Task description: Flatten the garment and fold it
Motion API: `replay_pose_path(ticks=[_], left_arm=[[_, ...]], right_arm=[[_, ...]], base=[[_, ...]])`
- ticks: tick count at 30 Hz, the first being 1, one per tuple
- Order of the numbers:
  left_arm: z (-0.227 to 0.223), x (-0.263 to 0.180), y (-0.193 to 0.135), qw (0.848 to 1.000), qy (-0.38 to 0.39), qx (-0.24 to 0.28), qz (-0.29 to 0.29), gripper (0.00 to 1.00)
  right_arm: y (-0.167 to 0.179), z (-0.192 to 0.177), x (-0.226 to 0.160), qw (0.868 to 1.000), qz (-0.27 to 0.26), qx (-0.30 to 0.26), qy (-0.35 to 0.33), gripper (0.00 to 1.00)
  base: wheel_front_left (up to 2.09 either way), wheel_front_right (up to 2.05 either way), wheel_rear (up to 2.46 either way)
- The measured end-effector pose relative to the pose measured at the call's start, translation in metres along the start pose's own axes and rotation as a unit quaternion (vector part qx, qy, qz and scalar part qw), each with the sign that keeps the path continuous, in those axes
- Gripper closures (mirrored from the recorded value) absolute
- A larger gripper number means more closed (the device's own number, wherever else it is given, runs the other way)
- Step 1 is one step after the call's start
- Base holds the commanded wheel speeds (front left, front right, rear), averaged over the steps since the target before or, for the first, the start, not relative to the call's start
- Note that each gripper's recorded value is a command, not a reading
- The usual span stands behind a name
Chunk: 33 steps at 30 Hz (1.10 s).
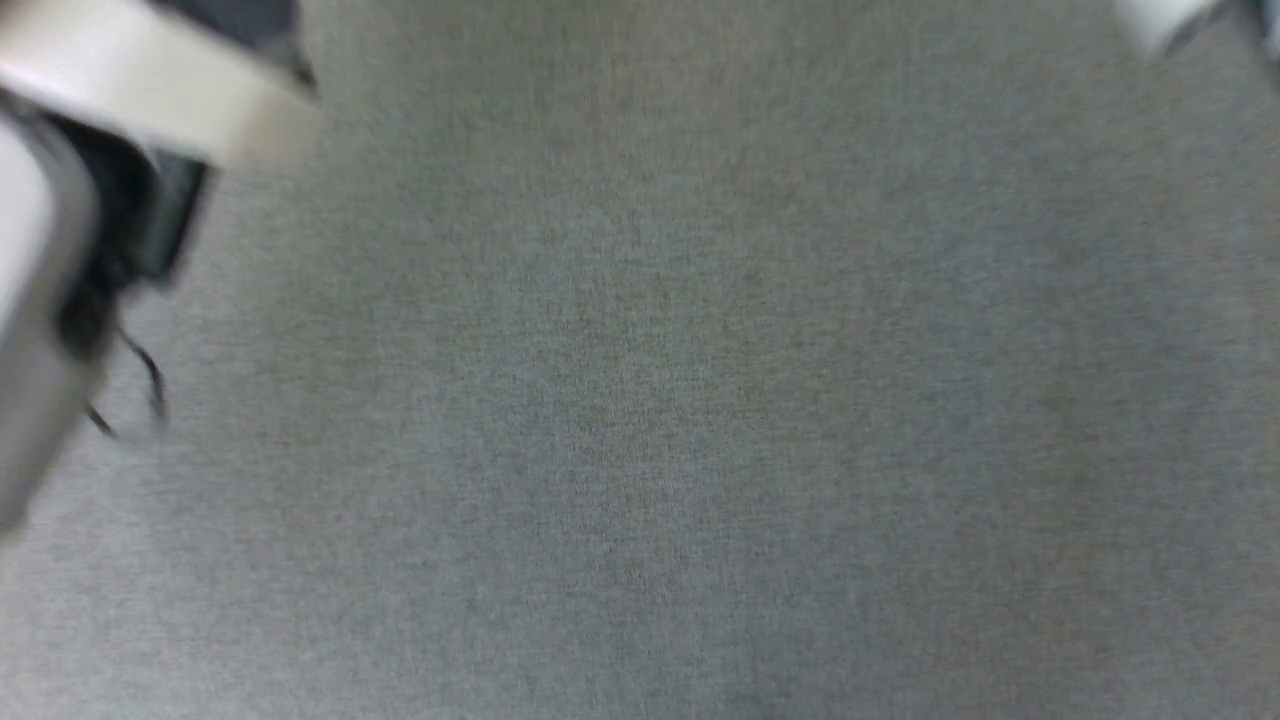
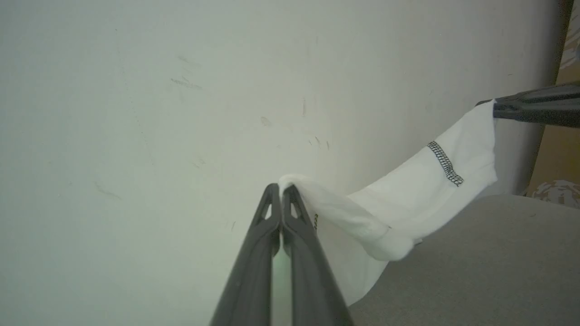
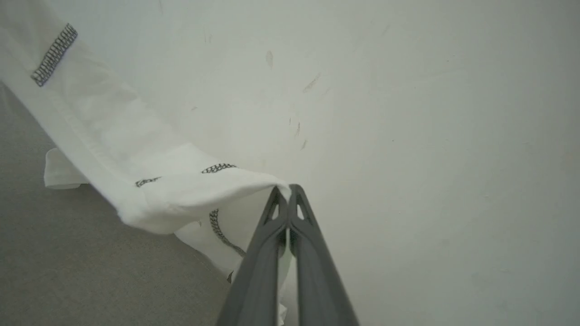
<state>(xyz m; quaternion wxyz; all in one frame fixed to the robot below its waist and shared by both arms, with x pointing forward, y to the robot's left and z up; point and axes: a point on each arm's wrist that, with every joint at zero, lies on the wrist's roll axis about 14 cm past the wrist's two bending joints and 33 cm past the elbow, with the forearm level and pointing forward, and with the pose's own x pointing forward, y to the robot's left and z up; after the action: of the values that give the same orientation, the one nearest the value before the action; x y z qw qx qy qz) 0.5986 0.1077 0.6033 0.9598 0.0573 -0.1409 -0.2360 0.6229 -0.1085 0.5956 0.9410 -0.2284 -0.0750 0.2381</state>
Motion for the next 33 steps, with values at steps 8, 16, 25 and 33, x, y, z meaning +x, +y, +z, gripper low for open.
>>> replay_pose_path(ticks=[8,16,25,33], left_arm=[[0.01,-0.064,-0.033,0.999,0.027,-0.03,0.009,1.0],[0.008,-0.12,-0.072,0.996,0.075,-0.051,-0.005,1.0],[-0.039,-0.195,-0.123,0.972,0.21,-0.098,-0.032,1.0],[-0.068,-0.245,-0.157,0.939,0.316,-0.12,-0.067,1.0]], right_arm=[[0.041,0.006,-0.062,0.998,0.027,0.05,0.026,1.0],[0.07,-0.002,-0.12,0.992,0.022,0.111,0.061,1.0],[0.112,-0.039,-0.182,0.973,0.029,0.174,0.148,1.0],[0.144,-0.061,-0.229,0.949,0.057,0.206,0.233,1.0]], base=[[0.0,0.0,0.0],[0.0,0.0,0.0],[0.0,0.0,0.0],[0.0,0.0,0.0]])
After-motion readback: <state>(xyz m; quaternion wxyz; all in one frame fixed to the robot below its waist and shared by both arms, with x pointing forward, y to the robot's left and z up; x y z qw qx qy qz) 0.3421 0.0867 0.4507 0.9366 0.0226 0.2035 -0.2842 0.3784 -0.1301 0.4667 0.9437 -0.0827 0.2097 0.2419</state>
